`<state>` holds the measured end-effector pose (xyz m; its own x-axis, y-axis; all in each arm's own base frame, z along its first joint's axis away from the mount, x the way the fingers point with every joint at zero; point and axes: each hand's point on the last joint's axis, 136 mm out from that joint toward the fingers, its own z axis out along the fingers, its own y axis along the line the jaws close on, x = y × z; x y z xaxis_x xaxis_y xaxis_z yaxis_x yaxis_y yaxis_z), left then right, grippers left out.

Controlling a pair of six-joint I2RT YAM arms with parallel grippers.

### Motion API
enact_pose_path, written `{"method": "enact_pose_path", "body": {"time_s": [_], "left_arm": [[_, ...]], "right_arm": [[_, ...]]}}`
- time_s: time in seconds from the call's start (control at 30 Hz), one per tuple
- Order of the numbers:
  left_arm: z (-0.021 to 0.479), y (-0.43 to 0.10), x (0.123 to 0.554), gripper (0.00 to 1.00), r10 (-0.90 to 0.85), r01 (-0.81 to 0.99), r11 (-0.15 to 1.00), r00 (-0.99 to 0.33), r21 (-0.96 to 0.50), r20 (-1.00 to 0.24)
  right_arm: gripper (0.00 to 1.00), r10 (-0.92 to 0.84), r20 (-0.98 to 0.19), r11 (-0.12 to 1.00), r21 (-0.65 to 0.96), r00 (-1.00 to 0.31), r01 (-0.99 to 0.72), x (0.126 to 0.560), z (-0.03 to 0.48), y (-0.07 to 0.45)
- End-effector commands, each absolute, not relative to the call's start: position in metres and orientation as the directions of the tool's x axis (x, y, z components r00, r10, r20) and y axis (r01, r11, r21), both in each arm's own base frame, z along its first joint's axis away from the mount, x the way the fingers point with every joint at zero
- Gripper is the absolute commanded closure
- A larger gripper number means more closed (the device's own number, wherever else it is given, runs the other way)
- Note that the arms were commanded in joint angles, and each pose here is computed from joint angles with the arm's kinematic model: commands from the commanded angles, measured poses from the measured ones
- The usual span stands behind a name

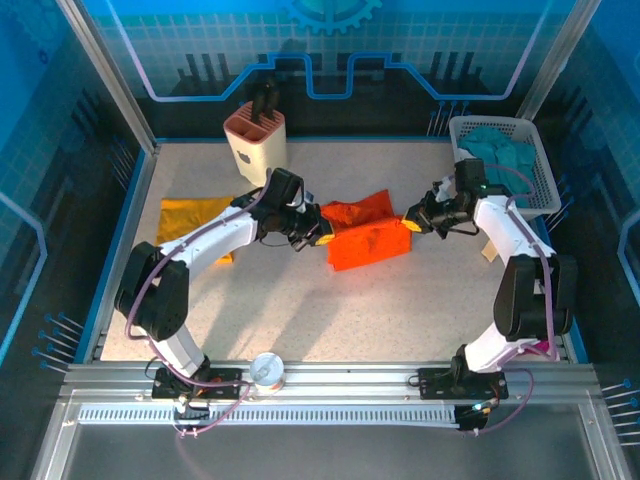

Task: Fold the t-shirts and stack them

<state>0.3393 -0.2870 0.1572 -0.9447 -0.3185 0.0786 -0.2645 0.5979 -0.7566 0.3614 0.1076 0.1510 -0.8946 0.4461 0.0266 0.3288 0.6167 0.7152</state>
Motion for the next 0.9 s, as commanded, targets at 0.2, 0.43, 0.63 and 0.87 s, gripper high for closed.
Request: {"method": "enact_pose_path", "body": {"time_s": [0.2, 0.43, 0.63, 0.87], "left_arm": [[0.160, -0.285, 0.360, 1.00, -0.294, -0.234, 0.602, -0.954, -0.763, 0.061], [0.159, -0.281, 0.377, 1.00, -0.300, -0.230, 0.603, -0.953, -0.764, 0.050], [0.160, -0.276, 0.389, 1.00, -0.305, -0.231, 0.602, -0.951, -0.764, 0.048], [0.163, -0.277, 0.395, 1.00, -0.288, -0.220, 0.604, -0.956, -0.766, 0.048]], "right_arm": [[1.00, 0.430, -0.002, 0.615, 0.732, -0.903, 0.292, 0.387, 0.158, 0.111], [1.00, 0.425, 0.007, 0.613, 0.734, -0.905, 0.293, 0.399, 0.153, 0.114], [1.00, 0.427, 0.004, 0.607, 0.740, -0.904, 0.289, 0.407, 0.156, 0.115], [1.00, 0.424, 0.001, 0.606, 0.743, -0.906, 0.284, 0.413, 0.161, 0.118]]}}
